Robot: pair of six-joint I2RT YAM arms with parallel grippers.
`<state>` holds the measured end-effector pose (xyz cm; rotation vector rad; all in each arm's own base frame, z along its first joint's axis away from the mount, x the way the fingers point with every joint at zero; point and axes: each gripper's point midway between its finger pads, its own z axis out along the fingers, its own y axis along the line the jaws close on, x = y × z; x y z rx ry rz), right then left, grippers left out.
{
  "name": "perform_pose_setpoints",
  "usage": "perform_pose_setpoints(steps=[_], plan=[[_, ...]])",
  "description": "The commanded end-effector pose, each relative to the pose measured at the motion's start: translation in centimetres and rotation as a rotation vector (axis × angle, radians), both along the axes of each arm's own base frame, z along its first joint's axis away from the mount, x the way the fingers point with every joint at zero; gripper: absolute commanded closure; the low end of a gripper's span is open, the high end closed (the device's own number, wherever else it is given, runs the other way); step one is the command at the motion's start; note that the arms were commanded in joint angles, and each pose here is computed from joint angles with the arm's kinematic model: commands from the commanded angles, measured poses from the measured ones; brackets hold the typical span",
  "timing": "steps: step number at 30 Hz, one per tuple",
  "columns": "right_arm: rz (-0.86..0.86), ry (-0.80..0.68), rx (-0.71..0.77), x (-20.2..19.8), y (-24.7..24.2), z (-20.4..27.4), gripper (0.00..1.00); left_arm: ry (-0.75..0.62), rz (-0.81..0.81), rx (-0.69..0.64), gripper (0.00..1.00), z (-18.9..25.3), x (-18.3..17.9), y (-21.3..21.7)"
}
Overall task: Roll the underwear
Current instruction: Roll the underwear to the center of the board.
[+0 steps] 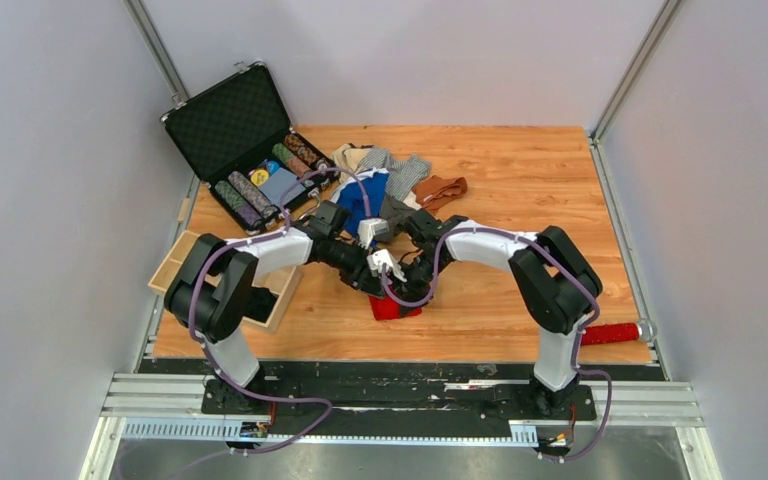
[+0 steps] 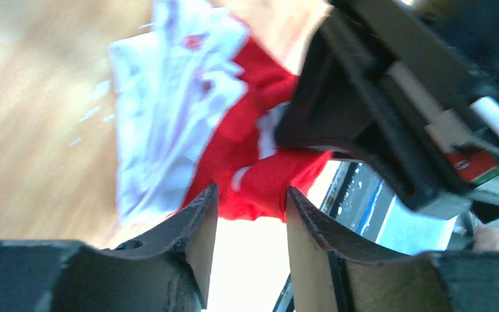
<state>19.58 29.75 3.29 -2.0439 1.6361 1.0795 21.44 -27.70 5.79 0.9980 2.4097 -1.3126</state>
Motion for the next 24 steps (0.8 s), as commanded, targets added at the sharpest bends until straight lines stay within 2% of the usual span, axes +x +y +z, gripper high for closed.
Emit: perform_pose_setpoints(steps=[1, 5, 7, 10, 13, 17, 19, 21, 24], plan=[[-0.023, 0.286, -0.308, -4.4, -5.0, -3.2, 1.0, 0.047, 0.284, 0.119, 0.48, 0.1, 4.5, 3.3], [-0.053, 0.364, -0.381, -4.3, -4.9, -4.3, 1.0, 0.017, 0.437, 0.144, 0.46, 2.0, 8.0, 6.2], [-0.071, 0.445, -0.438, -4.5, -4.9, -4.9, 1.0, -0.054, 0.473, 0.15, 0.46, 3.6, 9.4, 7.1], [-0.111, 0.589, -0.528, -4.9, -4.6, -5.9, 1.0, -0.253, 0.51, 0.155, 0.45, 7.2, 11.0, 8.4], [-0.155, 0.673, -0.59, -5.0, -4.2, -6.9, 1.0, -0.462, 0.515, 0.152, 0.44, 10.7, 11.2, 9.5], [-0.237, 0.741, -0.709, -4.8, -4.3, -8.8, 1.0, -0.826, 0.322, 0.202, 0.44, 13.0, 8.8, 9.2], [-0.281, 0.765, -0.772, -4.6, -4.5, -9.8, 1.0, -1.042, 0.121, 0.22, 0.43, 13.0, 6.5, 8.3], [-0.315, 0.8, -0.818, -4.5, -4.5, -10.7, 1.0, -1.196, -0.057, 0.206, 0.36, 12.2, 3.9, 7.0], [-0.37, 0.849, -0.91, -4.4, -4.9, -12.0, 1.0, -1.321, -0.333, 0.14, 0.33, 9.5, -0.6, 4.9]])
